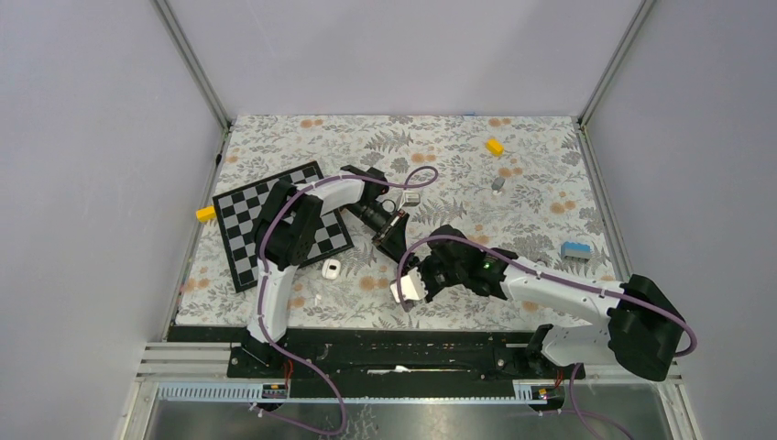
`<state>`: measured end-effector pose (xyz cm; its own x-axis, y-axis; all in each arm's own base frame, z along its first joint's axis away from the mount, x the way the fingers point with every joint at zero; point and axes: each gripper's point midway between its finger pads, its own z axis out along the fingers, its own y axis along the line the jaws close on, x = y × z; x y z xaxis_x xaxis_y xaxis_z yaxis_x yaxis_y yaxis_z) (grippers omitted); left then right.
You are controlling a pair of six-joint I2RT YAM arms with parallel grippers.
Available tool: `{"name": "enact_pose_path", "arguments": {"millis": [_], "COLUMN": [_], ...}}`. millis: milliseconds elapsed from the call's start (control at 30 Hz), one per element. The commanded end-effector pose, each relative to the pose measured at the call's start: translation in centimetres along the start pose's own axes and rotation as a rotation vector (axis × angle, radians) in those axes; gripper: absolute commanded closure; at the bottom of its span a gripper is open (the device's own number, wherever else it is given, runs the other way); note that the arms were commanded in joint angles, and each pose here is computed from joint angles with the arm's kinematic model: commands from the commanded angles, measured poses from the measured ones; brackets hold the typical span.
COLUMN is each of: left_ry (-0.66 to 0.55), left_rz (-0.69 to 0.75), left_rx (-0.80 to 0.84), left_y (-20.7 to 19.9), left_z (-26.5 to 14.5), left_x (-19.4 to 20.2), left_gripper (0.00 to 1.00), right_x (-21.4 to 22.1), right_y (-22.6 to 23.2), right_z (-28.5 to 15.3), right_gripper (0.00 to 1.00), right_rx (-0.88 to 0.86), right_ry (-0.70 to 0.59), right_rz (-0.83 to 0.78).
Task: Insert the wireless bluetooth earbuds into the charging case
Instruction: Insert the left earbud into the left side groove of the charging case.
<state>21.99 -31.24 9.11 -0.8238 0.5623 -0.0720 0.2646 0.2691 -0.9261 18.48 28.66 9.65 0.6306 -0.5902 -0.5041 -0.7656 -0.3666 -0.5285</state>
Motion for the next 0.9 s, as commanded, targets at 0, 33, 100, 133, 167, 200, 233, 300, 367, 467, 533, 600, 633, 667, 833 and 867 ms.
{"name": "enact_pose_path", "arguments": {"millis": [0,33,100,133,167,200,233,300,367,467,533,600,633,667,833,867], "left_ry": [-0.017,-0.017,-0.019,-0.019,-0.018,-0.017,-0.017,-0.015,-0.013,-0.012,-0.012,-0.013,-0.014,-0.016,-0.018,-0.019], "left_rz": [0.074,0.076,0.075,0.077,0.079,0.077,0.077,0.077,0.076,0.075,0.075,0.074,0.075,0.077,0.074,0.075], "left_rx": [0.007,0.007,0.007,0.007,0.007,0.009,0.008,0.008,0.005,0.003,0.005,0.013,0.023,0.036,0.077,0.081], "left_y": [-2.0,-2.1,-2.1,-2.1,-2.2,-2.2,-2.2,-2.2,-2.1,-2.1,-2.1,-2.2,-2.3,-2.5,-2.9,-3.0], "left_z": [-0.4,-0.5,-0.5,-0.5,-0.5,-0.4,-0.4,-0.4,-0.3,-0.3,-0.3,-0.3,-0.2,-0.2,-0.1,-0.1], "left_x": [0.0,0.1,0.0,0.0,0.0,0.1,0.0,0.2,0.2,0.2,0.2,0.2,0.2,0.2,0.6,0.7], "left_gripper": [1.0,1.0,1.0,1.0,1.0,1.0,1.0,1.0,1.0,1.0,1.0,1.0,1.0,1.0,1.0,1.0], "right_x": [-0.9,-0.9,-0.9,-0.9,-0.9,-1.0,-1.0,-1.1,-1.3,-1.7,-1.9,-2.0,-1.9,-1.8,-1.4,-1.3], "right_y": [-1.9,-2.0,-1.9,-2.0,-2.0,-2.0,-2.0,-2.0,-2.0,-2.1,-2.2,-2.1,-2.0,-1.8,-1.4,-1.2], "right_z": [0.2,0.3,0.4,0.4,0.4,0.4,0.5,0.6,0.6,0.8,0.9,1.0,1.1,1.2,1.1,1.1], "right_gripper": [1.0,1.0,1.0,1.0,1.0,1.0,1.0,1.0,1.0,1.0,1.0,1.0,1.0,1.0,1.0,1.0], "right_rx": [0.038,0.037,0.034,0.034,0.035,0.036,0.035,0.035,0.044,0.048,0.062,0.07,0.068,0.064,0.068,0.068], "right_ry": [-0.009,-0.009,-0.009,-0.009,-0.01,-0.012,-0.013,-0.018,-0.027,-0.04,-0.052,-0.056,-0.054,-0.051,-0.041,-0.037], "right_rz": [-0.075,-0.078,-0.078,-0.083,-0.085,-0.086,-0.087,-0.09,-0.098,-0.107,-0.12,-0.129,-0.132,-0.134,-0.126,-0.126]}}
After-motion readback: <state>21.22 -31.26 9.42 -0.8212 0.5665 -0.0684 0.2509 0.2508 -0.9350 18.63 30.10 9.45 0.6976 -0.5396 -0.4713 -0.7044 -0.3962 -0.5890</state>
